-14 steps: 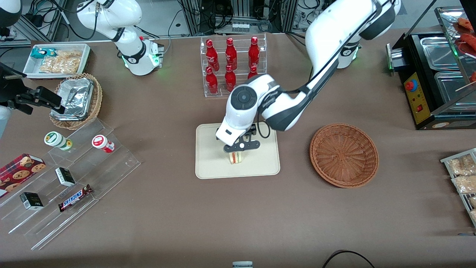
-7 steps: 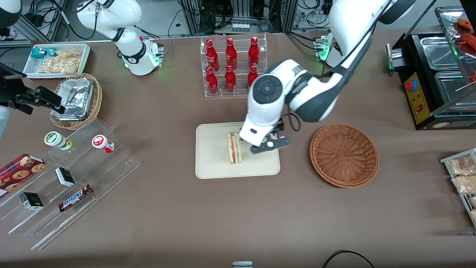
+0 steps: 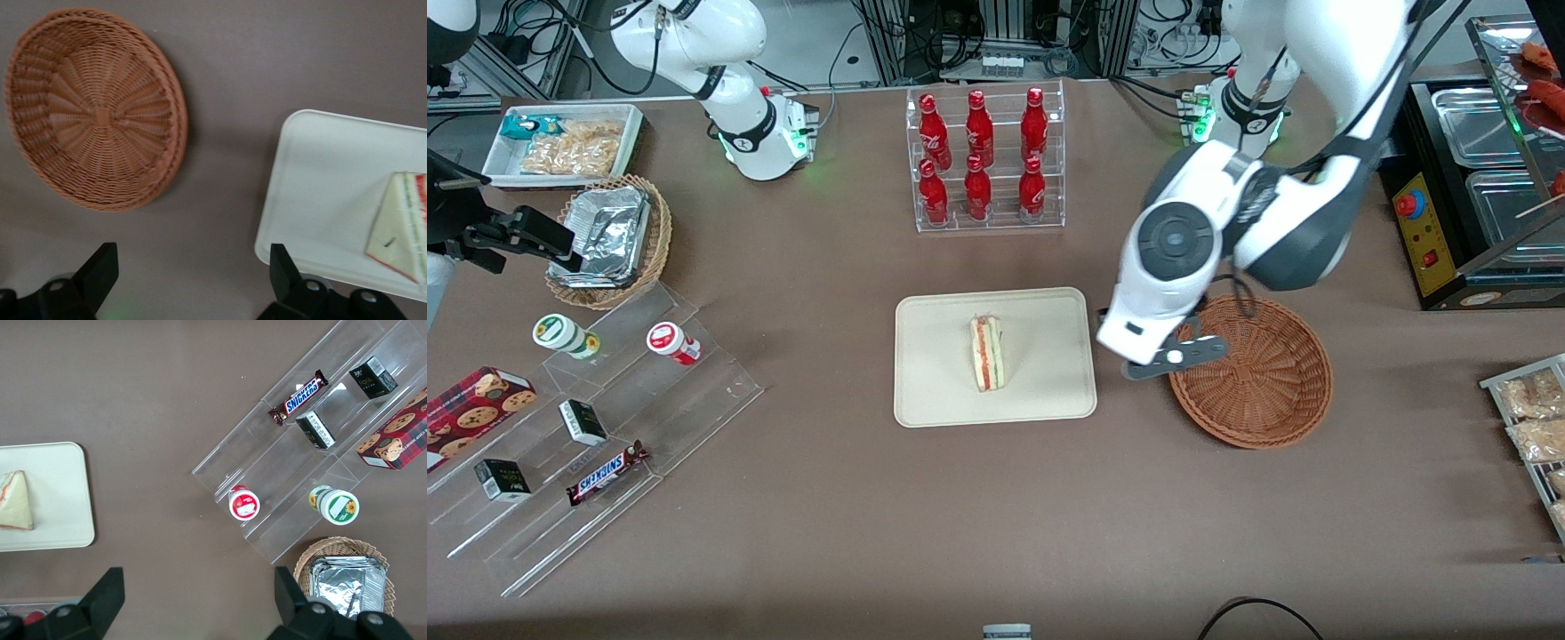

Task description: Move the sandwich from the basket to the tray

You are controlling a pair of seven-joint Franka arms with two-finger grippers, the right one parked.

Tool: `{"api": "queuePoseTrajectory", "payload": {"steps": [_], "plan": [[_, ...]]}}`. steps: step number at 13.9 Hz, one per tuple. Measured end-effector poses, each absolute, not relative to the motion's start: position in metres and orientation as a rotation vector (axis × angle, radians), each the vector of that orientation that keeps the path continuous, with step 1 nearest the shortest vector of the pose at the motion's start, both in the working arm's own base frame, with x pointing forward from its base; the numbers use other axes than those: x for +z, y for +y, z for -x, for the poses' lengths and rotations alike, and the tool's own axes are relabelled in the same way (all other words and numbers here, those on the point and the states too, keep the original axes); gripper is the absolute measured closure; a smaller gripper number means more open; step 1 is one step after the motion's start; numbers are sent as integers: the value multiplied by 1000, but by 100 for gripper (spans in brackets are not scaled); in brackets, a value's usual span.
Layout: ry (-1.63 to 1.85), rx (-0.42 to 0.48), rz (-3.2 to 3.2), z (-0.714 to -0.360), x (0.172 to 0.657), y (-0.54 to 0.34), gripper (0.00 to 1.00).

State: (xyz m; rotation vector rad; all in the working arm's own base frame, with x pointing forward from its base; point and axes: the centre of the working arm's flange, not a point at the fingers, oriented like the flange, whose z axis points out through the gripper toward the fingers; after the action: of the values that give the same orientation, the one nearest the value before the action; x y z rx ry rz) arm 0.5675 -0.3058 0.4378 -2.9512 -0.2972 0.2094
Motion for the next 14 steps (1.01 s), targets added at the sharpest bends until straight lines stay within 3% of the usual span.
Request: {"api": "queuePoseTrajectory", "payload": {"steps": [4, 10, 14], "plan": [[-233, 232, 2955, -564, 453, -252, 0], [-47, 402, 3001, -555, 489, -152, 0], [69, 429, 3014, -546, 526, -88, 0]]}}
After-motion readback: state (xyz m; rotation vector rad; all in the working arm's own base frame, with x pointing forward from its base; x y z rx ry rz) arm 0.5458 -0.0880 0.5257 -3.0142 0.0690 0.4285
